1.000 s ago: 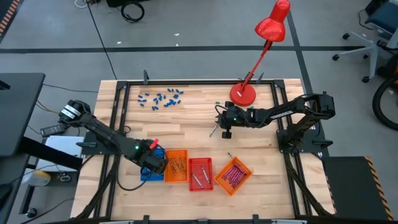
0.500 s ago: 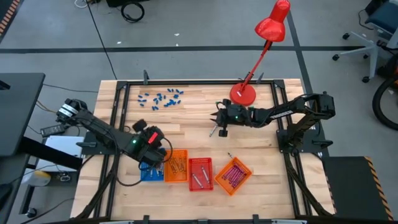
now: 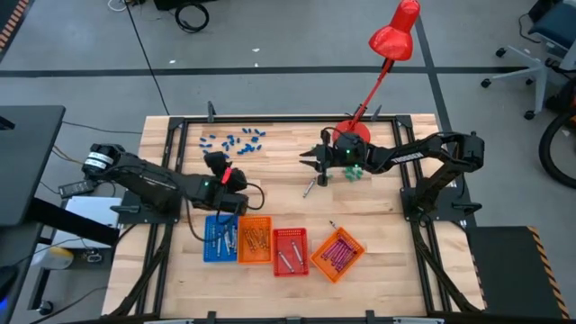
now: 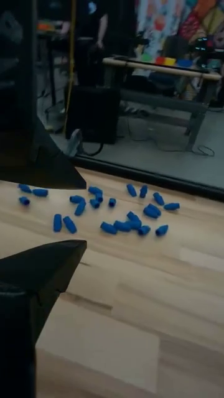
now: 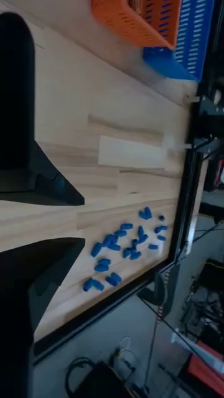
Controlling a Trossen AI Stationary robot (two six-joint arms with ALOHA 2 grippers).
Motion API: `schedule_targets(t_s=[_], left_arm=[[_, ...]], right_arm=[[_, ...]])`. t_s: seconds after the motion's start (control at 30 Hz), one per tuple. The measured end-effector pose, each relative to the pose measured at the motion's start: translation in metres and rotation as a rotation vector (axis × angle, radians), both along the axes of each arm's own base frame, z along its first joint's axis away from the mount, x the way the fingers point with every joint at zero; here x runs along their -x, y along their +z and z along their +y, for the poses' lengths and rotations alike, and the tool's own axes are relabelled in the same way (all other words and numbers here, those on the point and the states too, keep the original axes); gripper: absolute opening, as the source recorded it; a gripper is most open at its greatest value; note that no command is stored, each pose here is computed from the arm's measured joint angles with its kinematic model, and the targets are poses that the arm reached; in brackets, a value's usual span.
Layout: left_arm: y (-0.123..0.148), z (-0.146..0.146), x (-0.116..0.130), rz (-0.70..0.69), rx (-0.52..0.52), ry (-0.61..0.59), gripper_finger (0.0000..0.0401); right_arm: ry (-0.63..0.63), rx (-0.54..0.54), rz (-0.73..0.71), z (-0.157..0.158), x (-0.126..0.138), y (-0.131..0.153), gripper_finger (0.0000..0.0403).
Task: Sort crayons
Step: Put the black crayon into the blue bin
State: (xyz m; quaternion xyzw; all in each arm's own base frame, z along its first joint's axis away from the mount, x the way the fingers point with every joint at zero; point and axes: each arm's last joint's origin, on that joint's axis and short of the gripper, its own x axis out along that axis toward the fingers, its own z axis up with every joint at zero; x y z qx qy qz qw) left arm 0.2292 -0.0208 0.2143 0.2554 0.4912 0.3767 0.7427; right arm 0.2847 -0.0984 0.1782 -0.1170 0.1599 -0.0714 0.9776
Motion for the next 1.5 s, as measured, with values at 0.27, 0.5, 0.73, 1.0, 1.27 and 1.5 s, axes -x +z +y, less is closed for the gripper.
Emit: schedule_targets(t_s=[0.27, 0.5, 0.73, 1.0, 1.27, 1.5], left_arm=[[-0.016, 0.025, -0.011, 0.067, -0.018, -0.064, 0.0155], [-0.014, 0.048, -0.023, 0.078, 0.087, -0.166, 0.0155], [-0.012, 0.067, -0.03, 0.031, 0.146, -0.213, 0.0155], [-0.007, 0.08, -0.036, -0.011, 0.18, -0.319, 0.0155], [-0.03, 0.089, -0.031, -0.139, 0.223, -0.429, 0.0155], [-0.05, 0.088, -0.02, -0.308, 0.09, -0.495, 0.0155]], right_arm=[[0.024, 0.04, 0.007, -0.003, -0.006, 0.008, 0.0098], [0.066, 0.038, 0.066, -0.006, -0.016, 0.021, 0.0098], [0.058, -0.005, 0.106, -0.007, -0.018, 0.023, 0.0098], [0.038, -0.061, 0.12, -0.006, -0.019, 0.022, 0.0098], [-0.027, -0.066, 0.15, -0.007, -0.017, 0.02, 0.0098], [-0.052, -0.104, 0.136, -0.008, -0.026, 0.034, 0.0098]])
